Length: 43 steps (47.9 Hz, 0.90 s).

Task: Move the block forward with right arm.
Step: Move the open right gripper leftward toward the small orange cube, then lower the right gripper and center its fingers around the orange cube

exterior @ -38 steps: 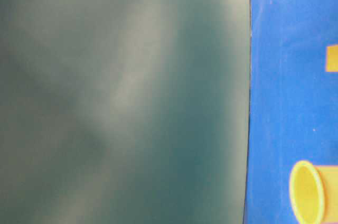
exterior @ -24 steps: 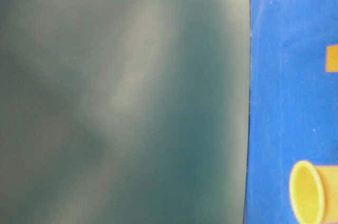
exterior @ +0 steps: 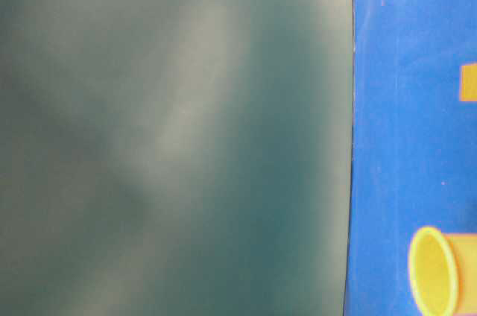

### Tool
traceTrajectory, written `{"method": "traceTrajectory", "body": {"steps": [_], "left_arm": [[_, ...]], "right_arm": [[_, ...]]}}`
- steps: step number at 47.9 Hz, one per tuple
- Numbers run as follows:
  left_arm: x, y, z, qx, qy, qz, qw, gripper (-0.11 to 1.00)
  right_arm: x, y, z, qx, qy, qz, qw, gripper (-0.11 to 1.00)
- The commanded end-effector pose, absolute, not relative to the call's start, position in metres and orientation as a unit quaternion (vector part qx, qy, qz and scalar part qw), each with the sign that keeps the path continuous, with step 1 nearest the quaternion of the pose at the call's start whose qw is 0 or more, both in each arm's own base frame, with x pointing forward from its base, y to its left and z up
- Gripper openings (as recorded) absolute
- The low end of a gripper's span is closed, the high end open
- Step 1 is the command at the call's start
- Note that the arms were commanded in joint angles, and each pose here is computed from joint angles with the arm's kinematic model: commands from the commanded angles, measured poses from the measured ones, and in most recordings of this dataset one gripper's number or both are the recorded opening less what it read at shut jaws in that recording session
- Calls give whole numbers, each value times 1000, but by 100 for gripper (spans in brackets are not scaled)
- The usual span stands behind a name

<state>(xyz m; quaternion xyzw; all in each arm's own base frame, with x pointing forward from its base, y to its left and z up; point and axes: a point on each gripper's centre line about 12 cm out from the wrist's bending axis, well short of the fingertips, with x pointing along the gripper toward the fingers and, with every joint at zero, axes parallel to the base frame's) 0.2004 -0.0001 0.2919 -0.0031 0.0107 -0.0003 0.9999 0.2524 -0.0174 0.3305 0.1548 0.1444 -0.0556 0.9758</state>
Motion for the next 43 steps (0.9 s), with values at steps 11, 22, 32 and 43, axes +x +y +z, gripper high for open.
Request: {"method": "traceTrajectory", "body": {"steps": [11, 22, 32, 43], "left_arm": [[203, 0, 302, -5, -1, 0, 1000, 1], [204, 0, 303, -4, -1, 0, 1000, 1], [203, 0, 305, -5, -2, 0, 1000, 1], [204, 0, 307, -5, -5, 0, 1000, 1]], "right_arm": [[276, -19, 324, 168, 185, -63, 966, 1], [295, -20, 305, 165, 237, -71, 955, 37], [318, -21, 277, 154, 331, -81, 927, 64], [344, -25, 250, 126, 418, -94, 895, 63]]}}
